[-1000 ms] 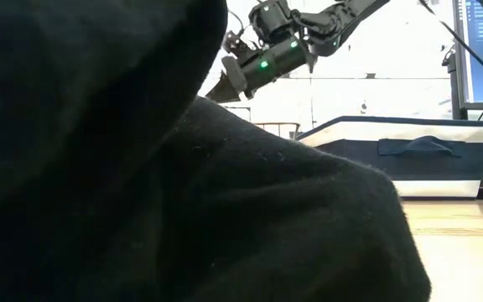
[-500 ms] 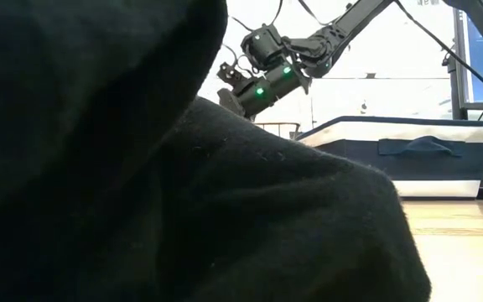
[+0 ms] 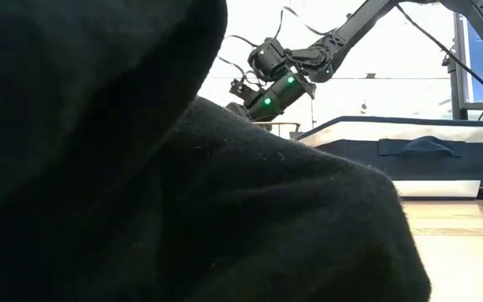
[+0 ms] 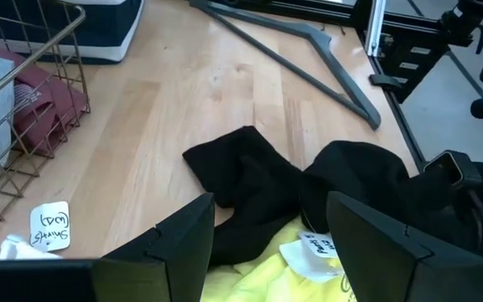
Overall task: Pick & Place Cloths
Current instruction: Put the gray underwear into the mesh basket, then put the black underwear into the mesh basket
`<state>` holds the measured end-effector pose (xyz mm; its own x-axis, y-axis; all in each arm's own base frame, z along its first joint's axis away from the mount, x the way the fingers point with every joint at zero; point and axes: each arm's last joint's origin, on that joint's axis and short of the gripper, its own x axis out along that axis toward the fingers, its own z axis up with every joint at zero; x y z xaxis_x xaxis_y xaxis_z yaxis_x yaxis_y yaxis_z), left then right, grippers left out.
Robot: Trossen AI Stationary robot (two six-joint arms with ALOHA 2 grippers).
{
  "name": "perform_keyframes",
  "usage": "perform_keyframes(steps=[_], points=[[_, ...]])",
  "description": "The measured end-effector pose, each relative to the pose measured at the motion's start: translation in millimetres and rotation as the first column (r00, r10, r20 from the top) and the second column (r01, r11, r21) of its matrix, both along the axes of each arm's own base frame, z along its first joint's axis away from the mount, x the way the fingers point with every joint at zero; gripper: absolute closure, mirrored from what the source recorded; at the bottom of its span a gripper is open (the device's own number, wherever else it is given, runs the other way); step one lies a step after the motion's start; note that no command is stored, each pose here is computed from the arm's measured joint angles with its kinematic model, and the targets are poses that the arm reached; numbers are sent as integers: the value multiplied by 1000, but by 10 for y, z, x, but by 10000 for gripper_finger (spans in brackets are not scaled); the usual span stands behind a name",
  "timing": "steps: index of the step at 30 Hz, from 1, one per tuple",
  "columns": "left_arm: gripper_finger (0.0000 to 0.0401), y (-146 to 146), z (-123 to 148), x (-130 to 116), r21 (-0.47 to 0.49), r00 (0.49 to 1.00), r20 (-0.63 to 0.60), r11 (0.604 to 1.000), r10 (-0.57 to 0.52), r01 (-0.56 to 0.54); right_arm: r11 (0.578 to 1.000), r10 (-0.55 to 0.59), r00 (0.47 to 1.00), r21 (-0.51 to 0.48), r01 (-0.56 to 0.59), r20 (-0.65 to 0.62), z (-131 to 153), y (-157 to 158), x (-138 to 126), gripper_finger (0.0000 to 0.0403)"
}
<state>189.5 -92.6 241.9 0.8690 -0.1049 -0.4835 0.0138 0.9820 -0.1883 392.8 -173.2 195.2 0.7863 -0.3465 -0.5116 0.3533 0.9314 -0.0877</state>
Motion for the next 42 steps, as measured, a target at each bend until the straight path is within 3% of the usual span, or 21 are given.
perform_keyframes(steps=[5, 15, 20, 27, 34, 42], points=[[167, 0, 0, 0, -20, 1000, -2, 1000, 12, -12, 1000, 8, 1000, -13, -8, 2, 82, 19, -28, 403], [167, -47, 2, -23, -41, 1000, -3, 999, -1, 0, 966, 190, 981, -185, -180, 37, 735, 529, -126, 403], [167, -127, 26, -51, -52, 999, 24, 998, -35, 36, 928, 292, 956, -232, -292, -35, 1006, 852, -303, 403], [167, -234, 44, -109, -53, 997, 49, 997, -61, 64, 891, 390, 907, -183, -416, -161, 1214, 1241, -619, 403], [167, -322, -6, -126, -65, 999, 39, 998, -17, 19, 841, 486, 847, -146, -520, -216, 1173, 1611, -909, 403], [167, -383, -102, -94, -103, 999, -4, 994, 32, -32, 785, 570, 805, -180, -593, -164, 845, 1893, -1287, 403]])
